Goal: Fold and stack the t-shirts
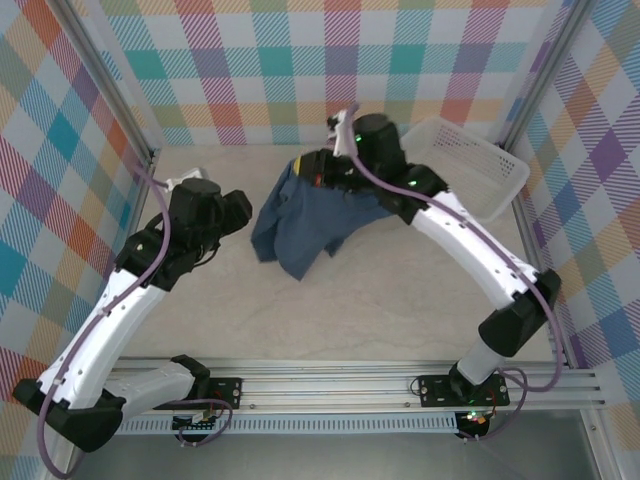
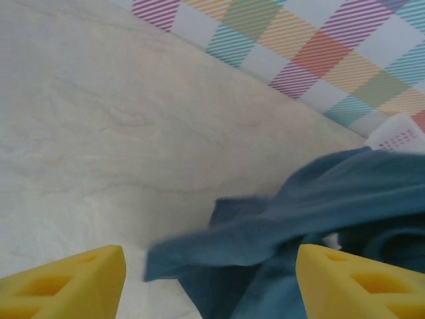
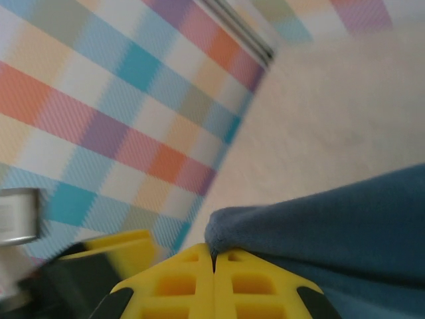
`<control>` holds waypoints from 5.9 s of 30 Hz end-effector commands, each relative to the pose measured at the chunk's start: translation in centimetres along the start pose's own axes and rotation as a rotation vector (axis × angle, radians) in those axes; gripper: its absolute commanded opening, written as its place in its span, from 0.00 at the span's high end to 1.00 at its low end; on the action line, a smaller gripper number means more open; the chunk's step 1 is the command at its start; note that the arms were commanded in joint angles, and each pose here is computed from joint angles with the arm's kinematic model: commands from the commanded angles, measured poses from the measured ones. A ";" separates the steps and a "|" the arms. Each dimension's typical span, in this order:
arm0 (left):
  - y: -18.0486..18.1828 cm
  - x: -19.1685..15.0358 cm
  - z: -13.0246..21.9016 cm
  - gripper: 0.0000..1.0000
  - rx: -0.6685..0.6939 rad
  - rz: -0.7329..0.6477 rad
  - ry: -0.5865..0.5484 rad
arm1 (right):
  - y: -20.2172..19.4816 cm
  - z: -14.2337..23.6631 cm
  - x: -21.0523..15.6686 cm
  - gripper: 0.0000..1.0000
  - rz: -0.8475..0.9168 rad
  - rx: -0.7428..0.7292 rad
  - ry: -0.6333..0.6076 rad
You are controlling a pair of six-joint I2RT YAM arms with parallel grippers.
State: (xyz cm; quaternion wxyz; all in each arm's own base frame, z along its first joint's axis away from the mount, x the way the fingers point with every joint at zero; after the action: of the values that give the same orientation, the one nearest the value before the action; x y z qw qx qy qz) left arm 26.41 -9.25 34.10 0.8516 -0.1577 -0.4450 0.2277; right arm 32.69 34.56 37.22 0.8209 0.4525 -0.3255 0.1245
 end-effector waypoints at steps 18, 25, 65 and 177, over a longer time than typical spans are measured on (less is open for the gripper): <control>10.8 -14.1 -9.8 0.09 0.432 0.694 0.311 | -2.6 -2.5 -25.2 1.00 -0.023 0.136 0.808; 9.8 -18.0 -16.1 0.09 0.523 0.917 0.473 | -4.3 -1.4 -27.2 1.00 -0.027 0.068 0.814; -4.7 5.0 2.0 1.00 -0.236 0.368 -0.137 | -38.8 15.4 -4.4 0.07 -1.055 -0.927 -0.302; 15.6 -9.5 -2.2 0.38 0.269 0.294 0.195 | -27.5 5.0 -17.0 0.46 -0.507 -0.600 0.193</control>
State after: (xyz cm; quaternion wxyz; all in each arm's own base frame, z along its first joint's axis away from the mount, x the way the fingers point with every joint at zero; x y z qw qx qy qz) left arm 18.76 -1.31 15.26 0.8908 -0.1004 -0.2539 0.3633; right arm 29.70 17.00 5.81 0.9575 0.2400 -0.0730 -0.1425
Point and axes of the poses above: each hand's point on the last joint's axis, 136 mm out from that joint toward the fingers, its own z axis back along the fingers, its own y axis along the line the jaws close on, x = y × z, the point moved 3 cm from there along z, back along the fingers, and after that the axes turned 5 degrees about z, right-handed, at the moved point
